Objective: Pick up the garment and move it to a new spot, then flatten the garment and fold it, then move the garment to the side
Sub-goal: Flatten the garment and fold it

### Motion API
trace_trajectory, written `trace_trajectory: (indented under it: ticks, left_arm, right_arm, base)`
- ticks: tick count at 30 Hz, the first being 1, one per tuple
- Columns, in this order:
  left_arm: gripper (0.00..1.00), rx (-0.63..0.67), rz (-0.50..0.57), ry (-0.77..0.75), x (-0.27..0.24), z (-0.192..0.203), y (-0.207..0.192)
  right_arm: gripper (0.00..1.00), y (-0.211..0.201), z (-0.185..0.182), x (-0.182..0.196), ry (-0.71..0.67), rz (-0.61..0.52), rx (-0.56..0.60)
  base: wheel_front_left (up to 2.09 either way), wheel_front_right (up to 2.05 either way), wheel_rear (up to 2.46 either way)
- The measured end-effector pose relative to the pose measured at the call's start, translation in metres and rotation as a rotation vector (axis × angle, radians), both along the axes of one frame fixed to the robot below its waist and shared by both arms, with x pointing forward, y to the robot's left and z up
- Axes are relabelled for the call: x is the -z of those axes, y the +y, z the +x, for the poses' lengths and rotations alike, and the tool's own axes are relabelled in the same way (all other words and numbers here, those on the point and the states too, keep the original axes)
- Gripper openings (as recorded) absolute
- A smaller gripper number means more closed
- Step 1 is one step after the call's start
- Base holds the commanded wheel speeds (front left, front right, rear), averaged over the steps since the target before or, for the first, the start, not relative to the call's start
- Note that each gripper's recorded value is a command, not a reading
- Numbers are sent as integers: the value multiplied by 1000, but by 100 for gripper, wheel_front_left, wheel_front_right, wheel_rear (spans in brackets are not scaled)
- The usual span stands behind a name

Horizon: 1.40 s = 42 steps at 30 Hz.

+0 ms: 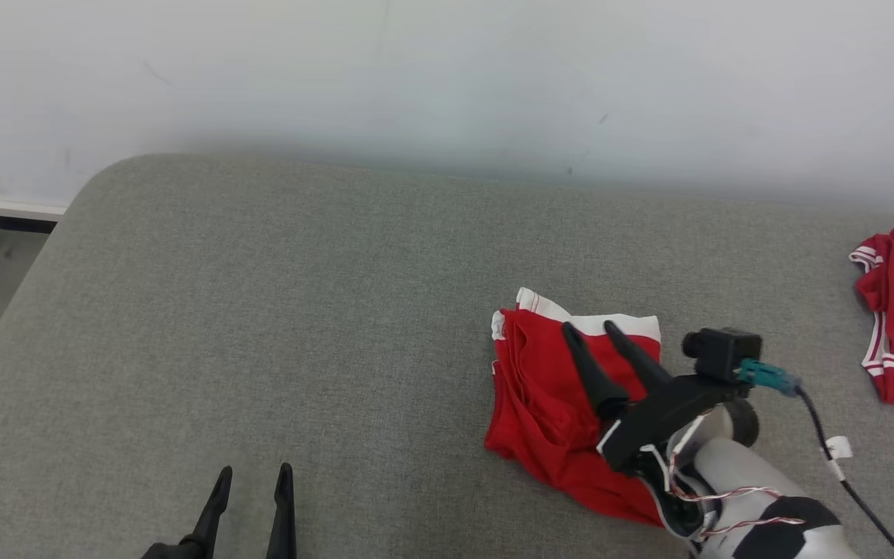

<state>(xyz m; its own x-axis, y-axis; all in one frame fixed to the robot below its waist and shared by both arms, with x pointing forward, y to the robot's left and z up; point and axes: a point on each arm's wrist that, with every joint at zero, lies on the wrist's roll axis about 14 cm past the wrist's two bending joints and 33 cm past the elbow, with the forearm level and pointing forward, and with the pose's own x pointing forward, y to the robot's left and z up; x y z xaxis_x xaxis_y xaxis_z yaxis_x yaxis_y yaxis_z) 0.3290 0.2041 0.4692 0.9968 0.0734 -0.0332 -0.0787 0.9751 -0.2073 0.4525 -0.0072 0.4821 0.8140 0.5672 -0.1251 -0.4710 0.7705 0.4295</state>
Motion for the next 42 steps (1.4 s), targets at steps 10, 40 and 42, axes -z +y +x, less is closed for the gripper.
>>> trace_trajectory:
  ticks: [10,40,42]
  left_arm:
    - [100,10,6,-5,-1,0,-2]
    - [100,-95,49,20,3,-22,29]
    - [100,-98,45,19,3,-23,29]
  right_arm:
    - [100,-92,17,-24,-143,-50,185]
    - [0,-5,-37,66,41,-176,-50]
    - [0,8,-43,64,42,-155,-77]
  base:
    - [0,0,0]
    - [0,0,0]
    - [0,0,0]
